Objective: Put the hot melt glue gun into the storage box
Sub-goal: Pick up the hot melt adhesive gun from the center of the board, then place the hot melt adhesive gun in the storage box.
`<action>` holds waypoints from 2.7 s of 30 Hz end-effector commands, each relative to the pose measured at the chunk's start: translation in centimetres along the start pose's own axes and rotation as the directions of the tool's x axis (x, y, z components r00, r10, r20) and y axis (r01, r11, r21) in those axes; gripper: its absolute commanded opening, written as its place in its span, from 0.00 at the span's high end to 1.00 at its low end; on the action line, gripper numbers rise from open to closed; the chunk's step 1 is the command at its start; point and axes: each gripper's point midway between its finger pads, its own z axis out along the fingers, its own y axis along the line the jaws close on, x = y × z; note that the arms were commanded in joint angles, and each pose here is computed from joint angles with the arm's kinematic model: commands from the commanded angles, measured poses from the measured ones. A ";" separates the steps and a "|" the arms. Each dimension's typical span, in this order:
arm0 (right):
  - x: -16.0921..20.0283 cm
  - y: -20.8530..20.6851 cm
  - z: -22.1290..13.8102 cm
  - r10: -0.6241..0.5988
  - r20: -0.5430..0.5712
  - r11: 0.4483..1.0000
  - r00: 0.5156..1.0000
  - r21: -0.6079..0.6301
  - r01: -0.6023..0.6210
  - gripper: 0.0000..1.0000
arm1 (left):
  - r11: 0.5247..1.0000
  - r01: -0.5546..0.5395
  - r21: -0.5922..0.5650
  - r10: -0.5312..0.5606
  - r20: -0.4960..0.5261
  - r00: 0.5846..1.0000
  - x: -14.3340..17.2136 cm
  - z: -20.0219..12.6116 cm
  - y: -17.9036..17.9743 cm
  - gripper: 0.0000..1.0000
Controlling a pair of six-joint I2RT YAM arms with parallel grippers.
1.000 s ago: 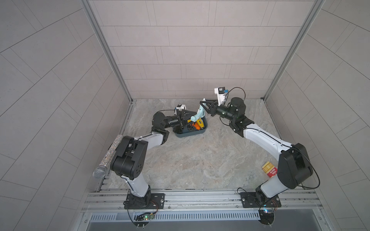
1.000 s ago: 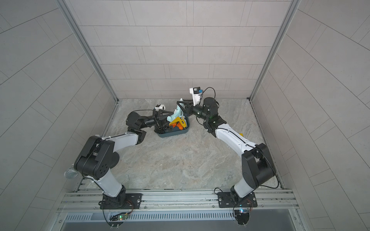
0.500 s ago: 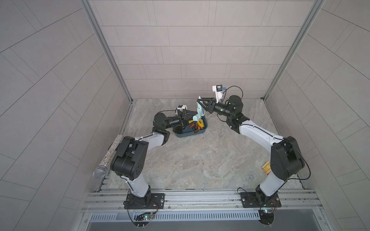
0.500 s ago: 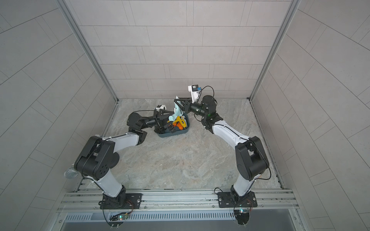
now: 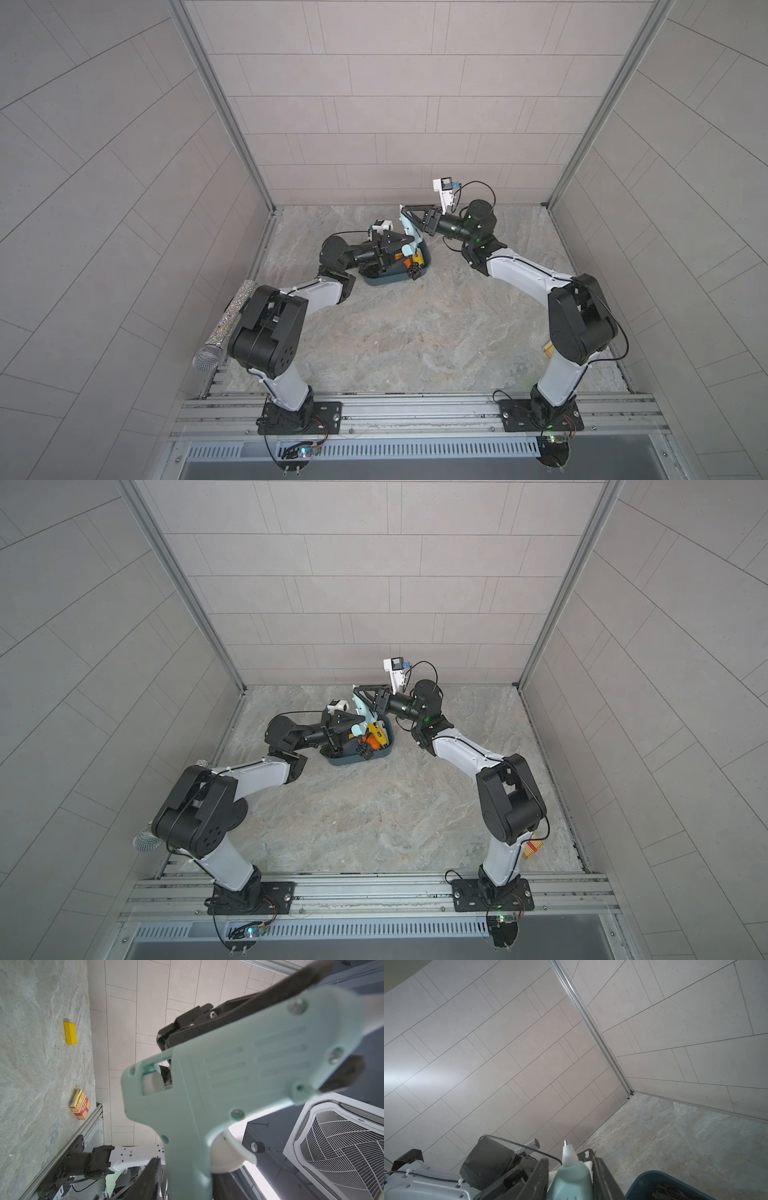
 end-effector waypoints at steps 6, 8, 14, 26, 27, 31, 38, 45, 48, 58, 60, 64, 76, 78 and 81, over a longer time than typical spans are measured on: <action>-1.6 2.0 0.2 -0.026 0.050 0.998 0.998 -0.063 0.029 1.00 | 1.000 -0.015 -0.001 0.015 -0.067 0.998 1.0 0.9 -0.3 0.83; -1.6 2.2 0.0 -0.033 0.049 0.998 0.998 -0.059 0.036 1.00 | 1.000 -0.024 -0.007 0.024 -0.081 0.996 0.9 1.1 -0.2 0.87; -3.5 1.1 -2.8 -0.086 0.066 0.995 0.994 0.062 0.082 0.43 | 0.997 -0.076 -0.015 0.076 -0.044 0.996 -1.5 -0.3 -1.2 0.96; -3.2 -0.2 -14.2 -0.176 -0.099 0.855 0.979 0.478 0.202 0.14 | 0.926 -0.317 -0.205 0.345 0.119 0.931 -10.2 -5.7 -3.1 0.96; -2.4 -0.1 -15.0 -0.179 -0.121 0.836 0.976 0.505 0.216 0.13 | 0.914 -0.328 -0.239 0.363 0.121 0.924 -10.8 -5.8 -2.8 0.96; -1.1 0.2 -18.2 -0.194 -0.153 0.769 0.969 0.589 0.247 0.09 | 0.649 -0.408 -0.643 0.475 -0.078 0.877 -9.9 -7.7 2.0 0.96; 1.2 0.3 -20.9 -0.160 -0.230 0.716 0.960 0.642 0.273 0.09 | 0.027 -0.505 -0.863 0.493 -0.428 0.757 -10.8 -11.5 5.0 0.98; 2.3 0.3 -21.1 -0.137 -0.260 0.708 0.956 0.649 0.278 0.09 | -0.413 -0.562 -0.717 0.324 -0.692 0.645 -12.6 -12.3 6.9 0.99; 2.4 0.2 -21.3 -0.136 -0.264 0.695 0.955 0.662 0.282 0.10 | -0.503 -0.584 -0.637 0.259 -0.756 0.601 -13.4 -11.3 8.0 0.99; 3.7 0.2 -21.8 -0.099 -0.298 0.690 0.949 0.667 0.282 0.10 | -0.711 -0.644 -0.283 0.036 -0.929 0.368 -14.4 -7.8 11.6 1.00; 3.7 0.3 -22.0 -0.092 -0.302 0.688 0.949 0.670 0.280 0.10 | -0.709 -0.662 -0.243 0.005 -0.940 0.340 -14.4 -7.6 12.6 1.00; 3.8 0.6 -22.1 -0.088 -0.313 0.685 0.946 0.670 0.285 0.10 | -0.715 -0.685 -0.142 -0.070 -0.960 0.272 -14.6 -7.6 15.0 0.99; 3.5 1.2 -21.3 -0.094 -0.353 0.683 0.931 0.657 0.318 0.10 | -0.759 -0.650 -0.044 -0.157 -0.956 0.248 -17.4 -8.3 16.9 0.91; 3.3 1.2 -21.1 -0.095 -0.354 0.683 0.931 0.657 0.319 0.10 | -0.769 -0.638 -0.037 -0.171 -0.950 0.262 -17.8 -8.8 17.0 0.90; 3.1 1.4 -20.6 -0.107 -0.365 0.687 0.925 0.645 0.334 0.10 | -0.777 -0.629 -0.040 -0.171 -0.947 0.272 -18.1 -9.2 16.6 0.90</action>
